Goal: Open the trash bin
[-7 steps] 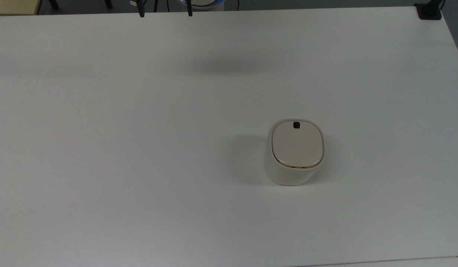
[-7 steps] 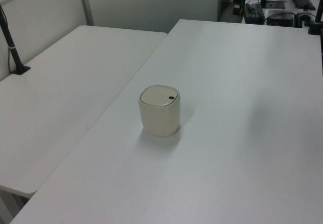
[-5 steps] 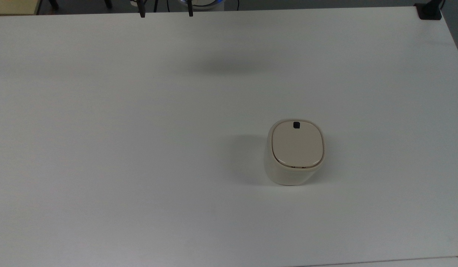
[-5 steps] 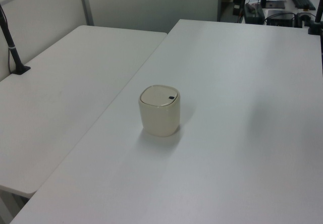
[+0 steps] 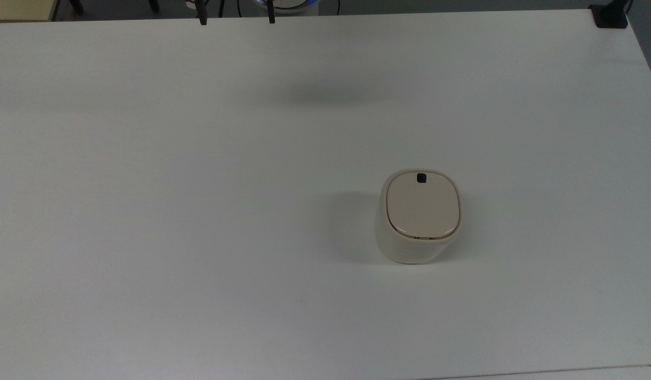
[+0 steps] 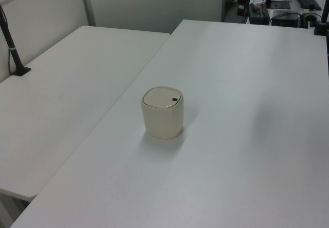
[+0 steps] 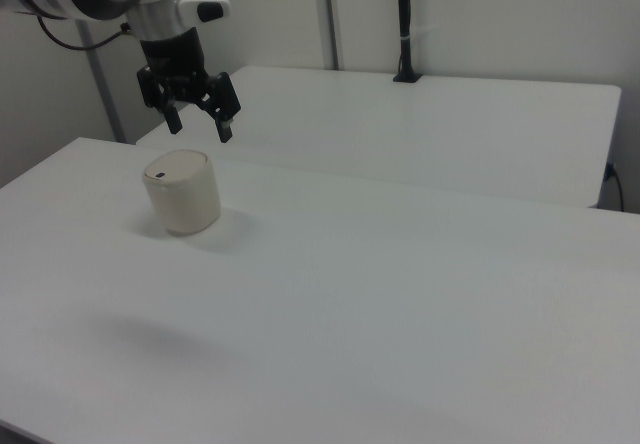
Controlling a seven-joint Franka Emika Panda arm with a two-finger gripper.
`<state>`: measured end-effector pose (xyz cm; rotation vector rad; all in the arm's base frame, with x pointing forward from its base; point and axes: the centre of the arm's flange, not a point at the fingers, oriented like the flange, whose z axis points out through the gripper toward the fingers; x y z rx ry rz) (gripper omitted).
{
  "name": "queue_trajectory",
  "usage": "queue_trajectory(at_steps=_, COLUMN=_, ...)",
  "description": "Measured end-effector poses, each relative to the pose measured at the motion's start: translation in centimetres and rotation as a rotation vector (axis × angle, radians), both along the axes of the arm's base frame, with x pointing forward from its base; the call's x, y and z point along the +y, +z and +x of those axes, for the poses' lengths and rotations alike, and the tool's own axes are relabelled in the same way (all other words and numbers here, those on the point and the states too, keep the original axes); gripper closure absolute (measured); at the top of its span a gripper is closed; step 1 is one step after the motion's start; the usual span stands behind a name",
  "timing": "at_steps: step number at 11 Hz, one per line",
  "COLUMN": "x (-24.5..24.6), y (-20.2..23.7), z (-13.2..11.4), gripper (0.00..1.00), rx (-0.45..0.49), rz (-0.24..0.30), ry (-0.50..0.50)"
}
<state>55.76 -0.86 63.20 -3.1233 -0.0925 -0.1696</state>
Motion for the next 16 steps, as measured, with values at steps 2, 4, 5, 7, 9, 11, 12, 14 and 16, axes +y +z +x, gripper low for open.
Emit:
queue_trajectory(at_steps=2, x=0.0, y=0.0, z=0.0, gripper=0.00, rx=0.000, rz=0.000, ry=0.000)
queue_trajectory(at_steps=4, x=0.0, y=0.0, z=0.0, gripper=0.00, rx=0.001, rz=0.000, ry=0.000)
queue_trajectory(at_steps=5, x=0.0, y=0.0, z=0.0, gripper=0.00, rx=0.002, rz=0.000, ry=0.000)
queue_trajectory(at_steps=7, x=0.0, y=-0.1, z=0.0, gripper=0.00, rx=0.004, rz=-0.002, ry=0.016)
queue_trajectory(at_steps=9, x=0.0, y=-0.2, z=0.0, gripper=0.00, rx=0.006, rz=-0.006, ry=0.056)
queue_trajectory(at_steps=11, x=0.0, y=-0.3, z=0.1, gripper=0.00, rx=0.008, rz=-0.008, ry=0.072)
queue_trajectory(at_steps=12, x=0.1, y=-0.5, z=0.2, gripper=0.00, rx=0.011, rz=-0.008, ry=0.075)
queue_trajectory(at_steps=14, x=1.9, y=-1.4, z=0.6, gripper=0.04, rx=0.027, rz=-0.008, ry=0.103)
queue_trajectory(at_steps=16, x=5.4, y=-2.8, z=1.9, gripper=0.11, rx=0.013, rz=0.001, ry=0.054)
